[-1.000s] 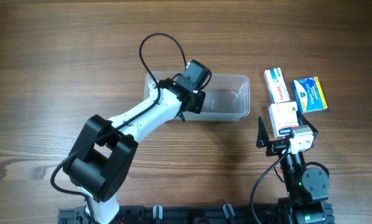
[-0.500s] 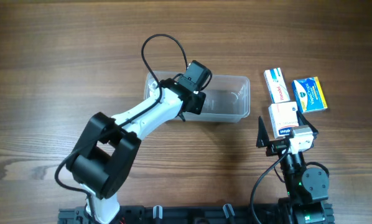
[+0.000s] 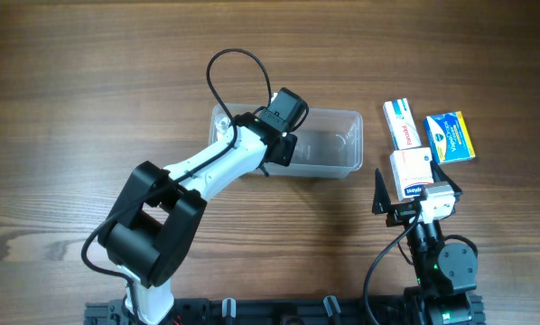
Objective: Pack container
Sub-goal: 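Lower the Zam-Buk box into the container beside the bottle and release, then raise the left gripper and withdraw it to the upper left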
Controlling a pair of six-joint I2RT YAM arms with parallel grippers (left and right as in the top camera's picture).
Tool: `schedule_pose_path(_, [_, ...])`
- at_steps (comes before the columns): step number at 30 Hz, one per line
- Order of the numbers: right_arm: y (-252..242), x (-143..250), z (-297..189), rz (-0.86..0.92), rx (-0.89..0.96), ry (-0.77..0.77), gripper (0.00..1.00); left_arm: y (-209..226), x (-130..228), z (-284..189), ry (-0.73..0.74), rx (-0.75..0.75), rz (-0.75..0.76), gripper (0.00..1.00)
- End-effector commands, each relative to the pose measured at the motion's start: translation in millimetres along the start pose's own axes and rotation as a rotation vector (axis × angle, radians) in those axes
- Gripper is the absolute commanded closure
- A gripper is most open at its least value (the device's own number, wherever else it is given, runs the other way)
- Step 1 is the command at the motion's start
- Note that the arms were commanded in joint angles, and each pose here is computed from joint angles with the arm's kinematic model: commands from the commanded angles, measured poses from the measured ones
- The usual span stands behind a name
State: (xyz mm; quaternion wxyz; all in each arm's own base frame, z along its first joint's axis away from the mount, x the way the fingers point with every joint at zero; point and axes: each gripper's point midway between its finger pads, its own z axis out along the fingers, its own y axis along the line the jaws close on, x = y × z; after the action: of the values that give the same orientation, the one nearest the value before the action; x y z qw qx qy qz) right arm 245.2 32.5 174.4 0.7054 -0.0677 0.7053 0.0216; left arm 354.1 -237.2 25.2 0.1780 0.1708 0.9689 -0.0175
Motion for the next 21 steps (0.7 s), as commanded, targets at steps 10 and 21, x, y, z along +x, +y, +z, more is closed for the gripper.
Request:
schedule_pose_path(10, [2, -1, 0, 0.015, -0.014, -0.004, 0.00, 8, -15, -12, 0.005, -0.054, 0.015, 0.96])
schedule_pose_path(21, [2, -1, 0, 0.015, -0.014, -0.004, 0.00, 18, -79, -94, -0.086, 0.007, -0.125, 0.78])
